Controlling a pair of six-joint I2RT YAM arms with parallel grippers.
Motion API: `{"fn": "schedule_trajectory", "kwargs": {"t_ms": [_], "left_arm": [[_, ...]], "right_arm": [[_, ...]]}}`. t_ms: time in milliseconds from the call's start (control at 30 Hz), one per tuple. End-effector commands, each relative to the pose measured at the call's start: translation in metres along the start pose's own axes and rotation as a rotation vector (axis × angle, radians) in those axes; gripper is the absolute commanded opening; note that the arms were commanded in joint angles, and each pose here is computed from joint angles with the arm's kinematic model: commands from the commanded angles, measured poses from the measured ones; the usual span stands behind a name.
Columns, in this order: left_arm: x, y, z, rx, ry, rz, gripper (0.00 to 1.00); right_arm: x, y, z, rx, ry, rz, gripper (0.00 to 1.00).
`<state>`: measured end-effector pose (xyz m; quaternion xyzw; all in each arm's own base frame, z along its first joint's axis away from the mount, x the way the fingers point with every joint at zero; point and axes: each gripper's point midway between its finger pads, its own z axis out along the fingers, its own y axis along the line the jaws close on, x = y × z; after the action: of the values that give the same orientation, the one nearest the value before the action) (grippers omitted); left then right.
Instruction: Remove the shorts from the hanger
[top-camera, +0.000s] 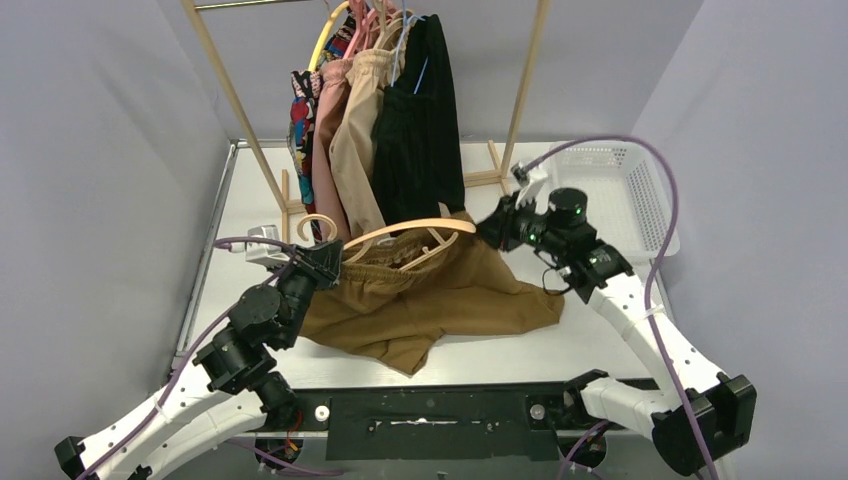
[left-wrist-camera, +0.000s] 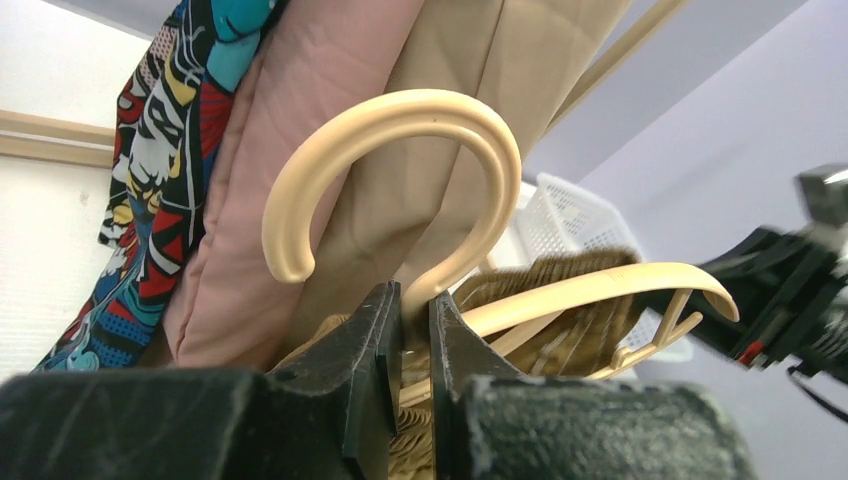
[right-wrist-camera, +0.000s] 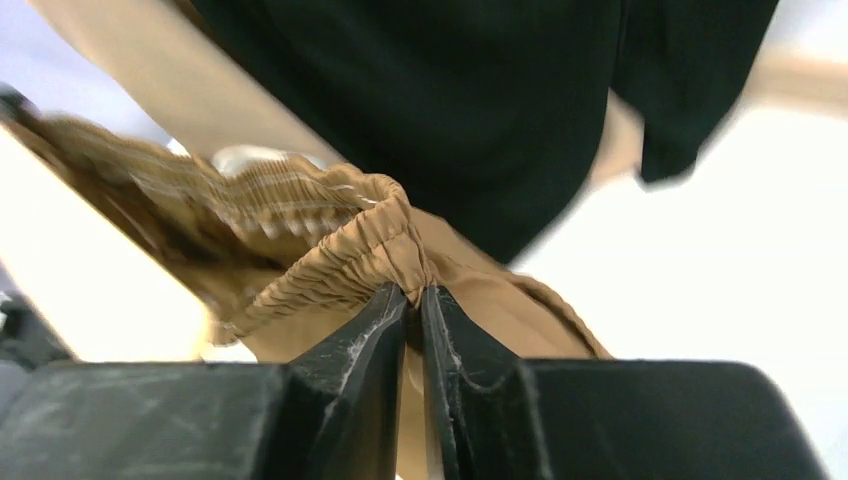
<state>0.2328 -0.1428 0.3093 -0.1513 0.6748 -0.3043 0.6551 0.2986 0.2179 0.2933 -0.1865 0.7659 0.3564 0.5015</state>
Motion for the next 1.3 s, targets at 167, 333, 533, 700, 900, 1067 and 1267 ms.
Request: {"fn": "schedule_trajectory", "kwargs": {"t_ms": [167, 333, 533, 700, 900, 1067, 1267], "left_arm": [[0.010, -0.007, 0.006, 0.034, 0.035, 0.054, 0.00], [0.020, -0.011, 0.010, 0.033, 0.091, 0.117, 0.00], [0.039, -0.022, 0.013, 0.098, 0.170, 0.193, 0.00], [0.058, -0.038, 0.017, 0.187, 0.238, 0.226, 0.00], [0.066, -0.053, 0.017, 0.263, 0.264, 0.218, 0.00], [0.063, -0.058, 0.016, 0.284, 0.264, 0.225, 0.00], [0.071, -0.055, 0.013, 0.283, 0.291, 0.220, 0.00]], "right_arm": [[0.043, -0.036, -0.024, 0.174, 0.094, 0.007, 0.37], [0.019, -0.044, -0.056, 0.303, -0.028, -0.030, 0.67], [0.024, 0.020, -0.062, -0.051, -0.047, -0.143, 0.91], [0.046, 0.041, -0.052, -0.178, 0.032, -0.157, 0.94], [0.090, 0.082, -0.040, -0.357, 0.183, -0.248, 0.90], [0.113, 0.071, -0.021, -0.308, 0.294, -0.237, 0.85], [0.127, 0.074, -0.016, -0.359, 0.347, -0.234, 0.50]]}}
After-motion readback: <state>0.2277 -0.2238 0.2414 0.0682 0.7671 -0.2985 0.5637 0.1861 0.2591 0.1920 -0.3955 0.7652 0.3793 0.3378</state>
